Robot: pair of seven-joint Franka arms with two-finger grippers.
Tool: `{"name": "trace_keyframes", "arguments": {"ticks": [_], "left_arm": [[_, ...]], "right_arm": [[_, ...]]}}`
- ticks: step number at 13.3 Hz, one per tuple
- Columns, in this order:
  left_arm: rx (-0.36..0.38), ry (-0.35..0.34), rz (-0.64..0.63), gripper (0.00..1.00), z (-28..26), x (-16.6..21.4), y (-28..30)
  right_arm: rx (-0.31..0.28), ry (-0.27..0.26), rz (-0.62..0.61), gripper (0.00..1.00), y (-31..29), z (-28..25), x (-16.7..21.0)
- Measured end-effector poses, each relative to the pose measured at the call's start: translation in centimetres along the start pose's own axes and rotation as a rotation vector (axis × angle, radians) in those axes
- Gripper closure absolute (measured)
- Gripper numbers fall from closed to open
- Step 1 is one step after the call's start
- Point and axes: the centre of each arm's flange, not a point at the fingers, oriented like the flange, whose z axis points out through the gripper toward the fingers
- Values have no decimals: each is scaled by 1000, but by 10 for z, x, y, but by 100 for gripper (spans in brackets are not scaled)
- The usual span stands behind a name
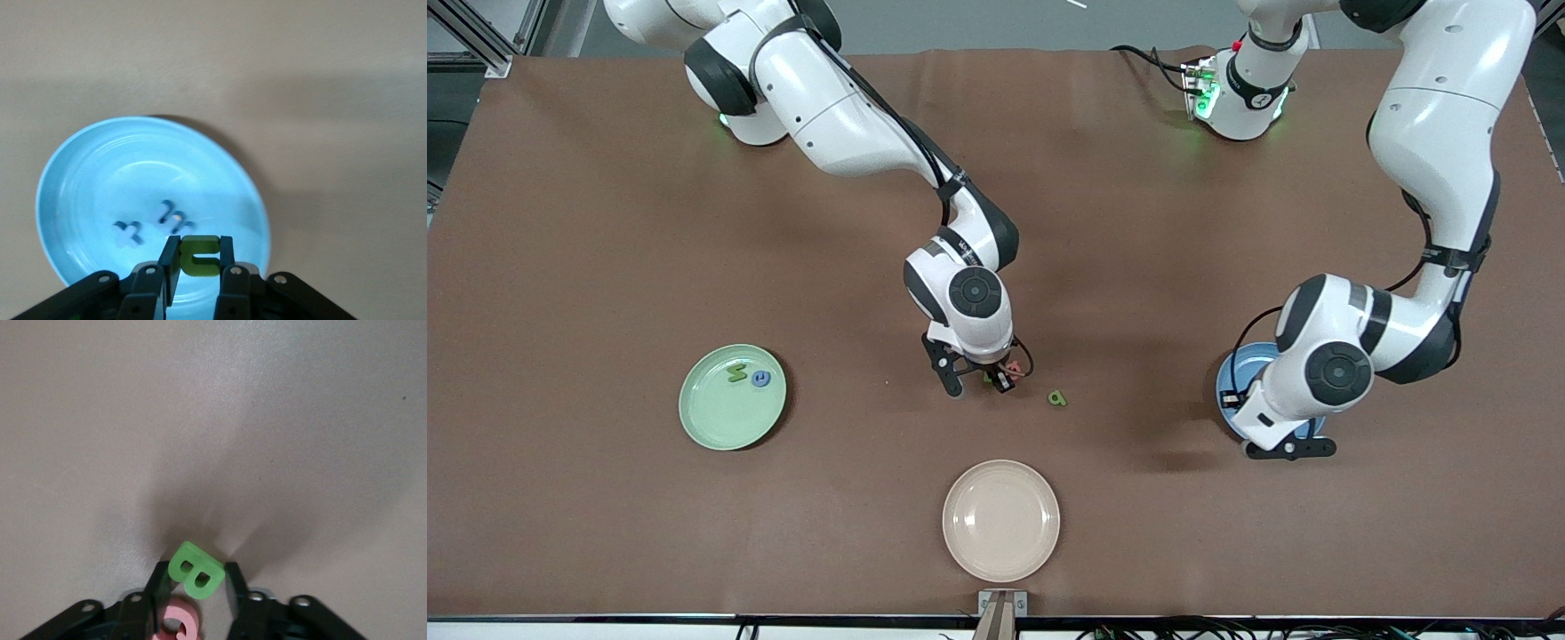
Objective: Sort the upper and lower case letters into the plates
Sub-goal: 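Place the n in the blue plate while the right gripper grasps green B, then grasp the green b with the left gripper while the right gripper places B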
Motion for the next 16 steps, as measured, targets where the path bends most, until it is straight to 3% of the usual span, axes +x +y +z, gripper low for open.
{"name": "trace_keyframes", "arguments": {"ticks": [1,2,5,8,11,16], "left_arm": [[-7,1,1,73,8,-1,-7],[-14,1,-1,66,16,-4,-10],[-21,3,-11,35,23,-6,-18],[-50,37,-34,4,-4,-11,12],[-96,58,-111,0,-32,-27,73],[-125,68,-273,0,-45,-56,177]], "right_arm": [[-5,3,1,63,0,2,1],[-8,5,-1,63,0,2,2],[-64,27,-76,63,1,0,19],[-126,27,-239,63,-4,-26,81],[-156,2,-385,63,13,-61,171],[-145,-40,-617,63,102,-78,305]]}}
